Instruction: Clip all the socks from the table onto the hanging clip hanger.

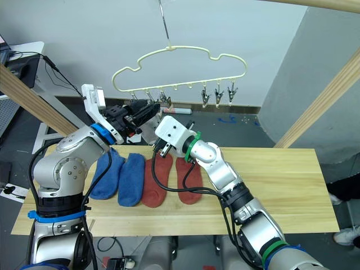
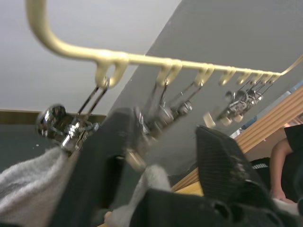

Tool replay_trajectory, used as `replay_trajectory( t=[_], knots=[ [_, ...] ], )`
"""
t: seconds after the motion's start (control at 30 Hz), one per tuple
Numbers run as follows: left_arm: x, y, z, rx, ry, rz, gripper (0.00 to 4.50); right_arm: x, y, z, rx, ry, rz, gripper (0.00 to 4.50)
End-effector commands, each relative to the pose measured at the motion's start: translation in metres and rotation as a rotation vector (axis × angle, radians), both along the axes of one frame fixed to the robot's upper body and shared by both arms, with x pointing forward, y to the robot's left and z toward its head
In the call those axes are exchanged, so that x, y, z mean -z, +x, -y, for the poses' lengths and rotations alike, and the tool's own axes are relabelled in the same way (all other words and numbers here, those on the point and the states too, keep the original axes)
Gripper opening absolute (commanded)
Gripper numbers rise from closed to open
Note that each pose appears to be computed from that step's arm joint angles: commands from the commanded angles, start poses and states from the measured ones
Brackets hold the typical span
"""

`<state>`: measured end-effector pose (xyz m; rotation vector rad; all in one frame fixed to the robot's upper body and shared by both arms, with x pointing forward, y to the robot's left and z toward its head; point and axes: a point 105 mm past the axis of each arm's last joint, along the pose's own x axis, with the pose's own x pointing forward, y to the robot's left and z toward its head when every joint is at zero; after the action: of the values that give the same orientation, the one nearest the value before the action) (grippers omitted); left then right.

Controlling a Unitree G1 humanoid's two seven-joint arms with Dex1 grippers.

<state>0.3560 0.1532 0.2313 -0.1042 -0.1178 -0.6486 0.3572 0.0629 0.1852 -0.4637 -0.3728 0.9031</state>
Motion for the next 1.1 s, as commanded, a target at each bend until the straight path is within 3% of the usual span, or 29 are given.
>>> replay_trajectory(
  t=[0.03, 0.07, 0.33, 0.53, 0.77, 1.1],
  knots=[
    [-0.018, -0.012, -0.002, -0.023, 0.041, 0.116, 3.20, -0.007, -0.007, -0.007, -0.043, 0.001, 0.026, 1.42],
    [-0.020, -0.014, -0.004, -0.050, 0.055, 0.143, 3.20, -0.004, -0.009, -0.006, -0.050, -0.022, 0.028, 1.68],
    [-0.007, -0.035, 0.006, -0.096, 0.169, 0.287, 3.20, 0.011, -0.026, 0.023, -0.058, -0.108, 0.016, 1.68],
    [0.004, -0.042, 0.031, -0.087, 0.185, 0.367, 3.20, 0.014, -0.046, 0.060, -0.059, -0.168, -0.023, 1.68],
    [0.008, -0.039, 0.019, -0.181, 0.182, 0.365, 3.20, 0.009, -0.053, 0.077, -0.033, -0.156, -0.056, 1.68],
    [0.013, -0.046, 0.005, -0.098, 0.244, 0.338, 3.20, 0.013, -0.055, 0.076, -0.027, -0.145, -0.070, 1.68]
  ],
)
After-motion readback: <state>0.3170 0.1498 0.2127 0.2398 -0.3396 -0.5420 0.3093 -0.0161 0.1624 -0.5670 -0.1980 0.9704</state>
